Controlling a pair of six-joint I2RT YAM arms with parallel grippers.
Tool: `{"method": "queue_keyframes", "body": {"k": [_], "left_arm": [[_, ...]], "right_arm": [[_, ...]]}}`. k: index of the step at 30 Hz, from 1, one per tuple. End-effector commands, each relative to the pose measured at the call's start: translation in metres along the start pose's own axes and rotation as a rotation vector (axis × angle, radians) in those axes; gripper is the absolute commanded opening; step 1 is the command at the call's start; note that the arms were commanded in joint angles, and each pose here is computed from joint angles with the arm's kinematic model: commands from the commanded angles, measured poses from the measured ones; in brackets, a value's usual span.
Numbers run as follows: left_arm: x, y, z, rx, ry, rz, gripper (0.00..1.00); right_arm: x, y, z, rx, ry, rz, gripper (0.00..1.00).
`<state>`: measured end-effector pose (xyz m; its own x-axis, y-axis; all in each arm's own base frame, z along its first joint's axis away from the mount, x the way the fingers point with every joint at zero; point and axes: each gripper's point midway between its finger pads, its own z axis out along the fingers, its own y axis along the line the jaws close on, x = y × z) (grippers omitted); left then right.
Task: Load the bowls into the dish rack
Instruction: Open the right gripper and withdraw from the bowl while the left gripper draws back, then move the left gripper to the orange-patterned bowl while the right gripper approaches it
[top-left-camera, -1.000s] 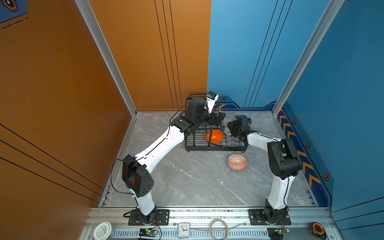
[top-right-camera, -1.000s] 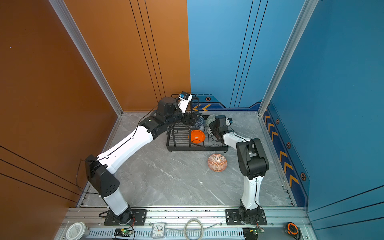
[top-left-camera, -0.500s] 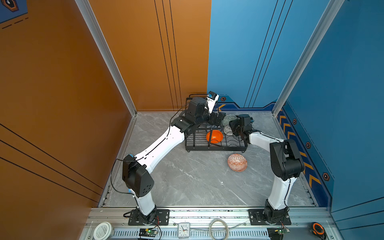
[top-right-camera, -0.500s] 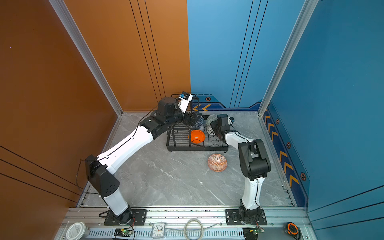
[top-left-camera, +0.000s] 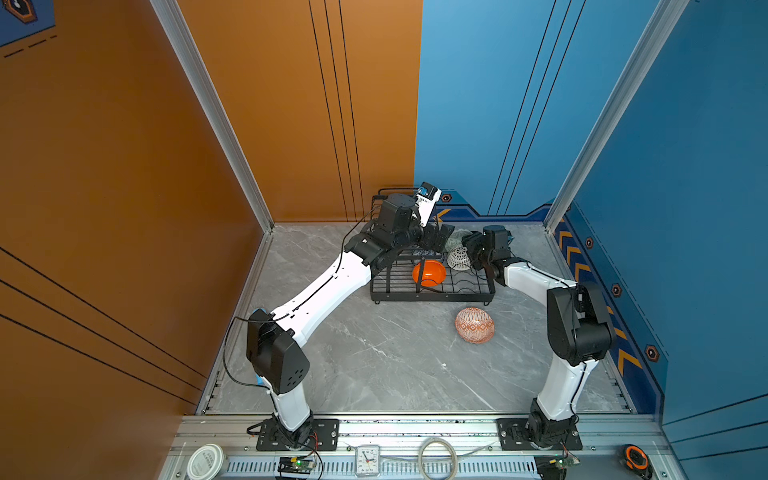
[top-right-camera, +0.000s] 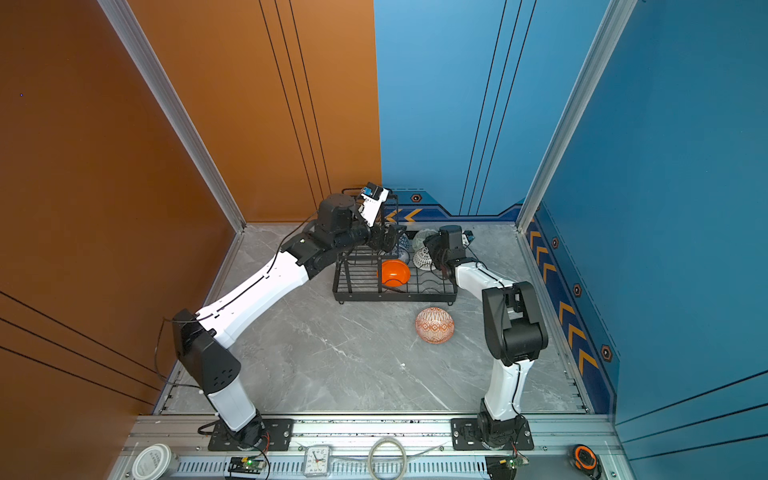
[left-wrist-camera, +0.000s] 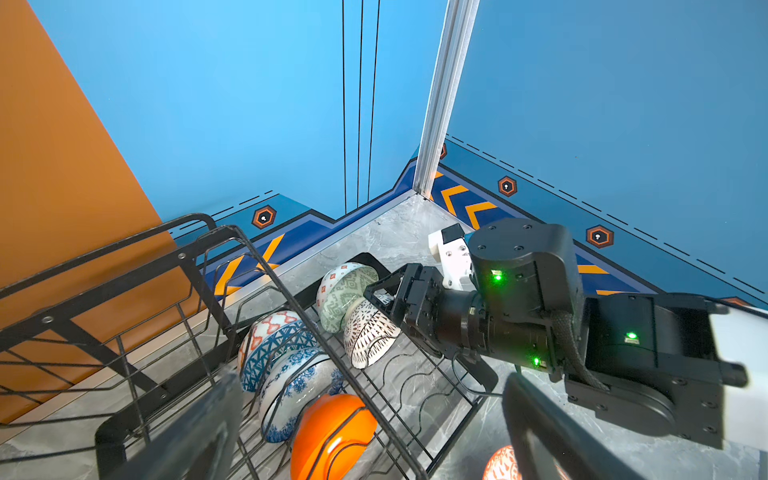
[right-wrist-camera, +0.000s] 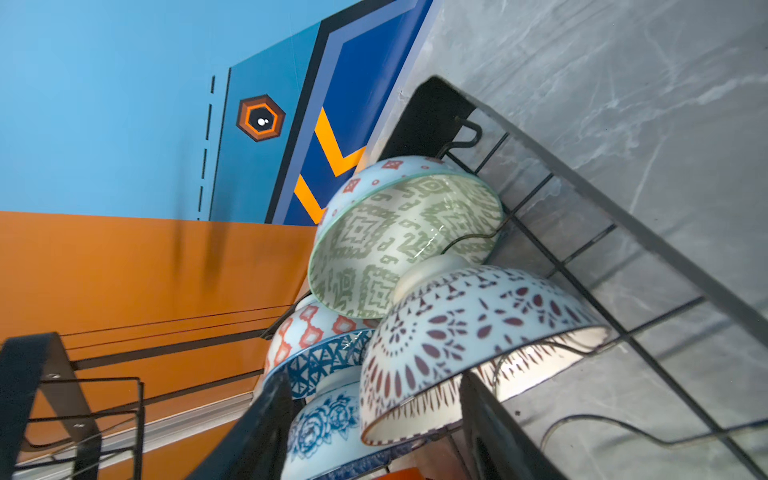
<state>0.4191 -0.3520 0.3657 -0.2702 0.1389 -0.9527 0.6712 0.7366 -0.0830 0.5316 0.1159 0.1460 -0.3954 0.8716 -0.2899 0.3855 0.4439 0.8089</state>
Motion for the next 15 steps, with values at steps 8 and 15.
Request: {"method": "queue_keyframes", "body": {"k": [8,15], "left_arm": [[-0.008,0.001,-0.011,-0.048,-0.029,0.010,0.98],[-0.004,0.001,-0.025,-0.076,-0.028,-0.007,0.98]], "right_arm": [[-0.005,0.027,-0.035,-0.023,0.009,-0.058,1.00],[0.000,0.041,-0.064,-0.038,0.035,-0.165,1.00]]}}
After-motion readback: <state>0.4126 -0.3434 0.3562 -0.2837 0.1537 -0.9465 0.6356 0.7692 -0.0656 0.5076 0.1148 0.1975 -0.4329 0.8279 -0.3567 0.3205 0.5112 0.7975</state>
